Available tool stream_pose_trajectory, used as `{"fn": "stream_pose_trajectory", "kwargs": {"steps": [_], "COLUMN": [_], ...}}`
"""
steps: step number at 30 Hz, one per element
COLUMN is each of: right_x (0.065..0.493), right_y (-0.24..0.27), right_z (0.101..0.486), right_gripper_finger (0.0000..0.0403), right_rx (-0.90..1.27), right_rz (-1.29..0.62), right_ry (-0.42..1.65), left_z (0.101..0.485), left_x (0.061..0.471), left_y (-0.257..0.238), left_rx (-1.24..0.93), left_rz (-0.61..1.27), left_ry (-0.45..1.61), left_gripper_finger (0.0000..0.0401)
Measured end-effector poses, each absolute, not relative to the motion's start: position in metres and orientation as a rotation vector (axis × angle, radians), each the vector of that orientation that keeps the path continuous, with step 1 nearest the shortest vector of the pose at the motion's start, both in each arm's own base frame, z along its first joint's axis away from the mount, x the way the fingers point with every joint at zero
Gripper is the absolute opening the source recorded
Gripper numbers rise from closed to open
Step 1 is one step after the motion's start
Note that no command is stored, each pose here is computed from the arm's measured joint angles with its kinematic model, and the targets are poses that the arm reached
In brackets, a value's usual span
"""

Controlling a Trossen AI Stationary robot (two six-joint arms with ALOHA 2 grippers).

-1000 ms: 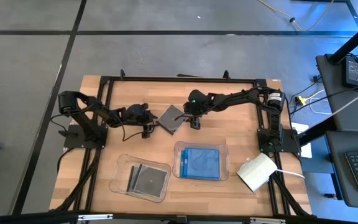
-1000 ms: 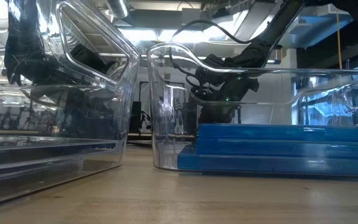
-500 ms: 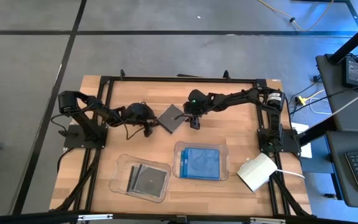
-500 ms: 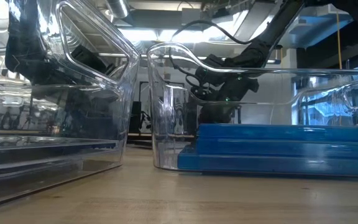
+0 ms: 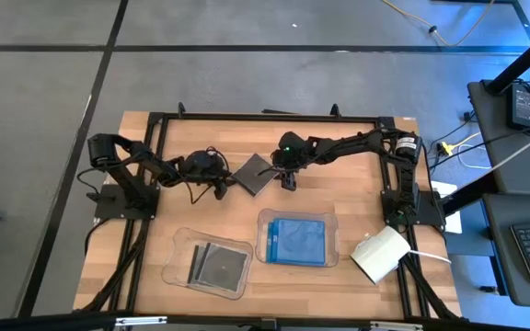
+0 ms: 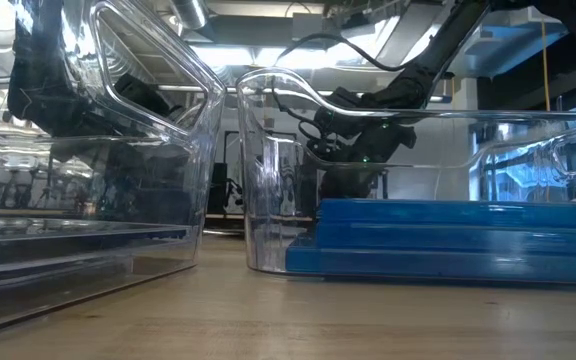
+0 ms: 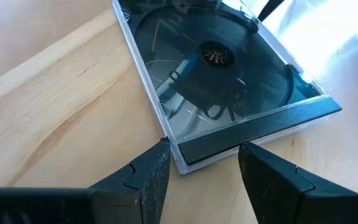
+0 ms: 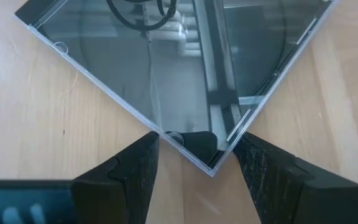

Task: Pick & place jewel cases by type
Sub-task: Put the black CD case into the left transparent bin

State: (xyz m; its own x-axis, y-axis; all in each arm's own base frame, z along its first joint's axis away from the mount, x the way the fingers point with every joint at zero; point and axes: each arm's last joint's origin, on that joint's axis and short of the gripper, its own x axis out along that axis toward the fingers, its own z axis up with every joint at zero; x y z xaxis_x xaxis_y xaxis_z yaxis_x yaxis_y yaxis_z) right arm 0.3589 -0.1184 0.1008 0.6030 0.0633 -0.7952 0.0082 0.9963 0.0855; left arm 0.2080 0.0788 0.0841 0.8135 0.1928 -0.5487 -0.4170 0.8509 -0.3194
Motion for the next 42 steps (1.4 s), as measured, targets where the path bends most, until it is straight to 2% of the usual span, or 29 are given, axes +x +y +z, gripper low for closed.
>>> {"fn": "stream_pose_trajectory", "kwargs": {"steps": [15,33,39,42], "right_x": [0.3589,0.3590,0.3591,0.3591], "right_y": [-0.1188,-0.1189,-0.1190,-0.1191], "right_z": [0.1010,0.1011,0.1012,0.1012], "right_gripper_finger": [0.0219,0.0219,0.0219,0.0219], "right_rx": [0.082,0.080,0.083,0.084], "right_rz": [0.032,0.037,0.035,0.030], "right_ry": [0.923,0.921,0.920,0.920], "left_z": [0.0859,0.0915,0.0915,0.0906], "left_x": [0.2086,0.2081,0.2080,0.2070], "left_y": [0.0799,0.0788,0.0790,0.0789], "left_rx": [-0.447,-0.573,-0.541,-0.401], "left_rz": [0.318,0.336,0.338,0.306], "left_ry": [0.509,0.482,0.486,0.515], "left_gripper_finger": [0.0185,0.0185,0.0184,0.0184]}}
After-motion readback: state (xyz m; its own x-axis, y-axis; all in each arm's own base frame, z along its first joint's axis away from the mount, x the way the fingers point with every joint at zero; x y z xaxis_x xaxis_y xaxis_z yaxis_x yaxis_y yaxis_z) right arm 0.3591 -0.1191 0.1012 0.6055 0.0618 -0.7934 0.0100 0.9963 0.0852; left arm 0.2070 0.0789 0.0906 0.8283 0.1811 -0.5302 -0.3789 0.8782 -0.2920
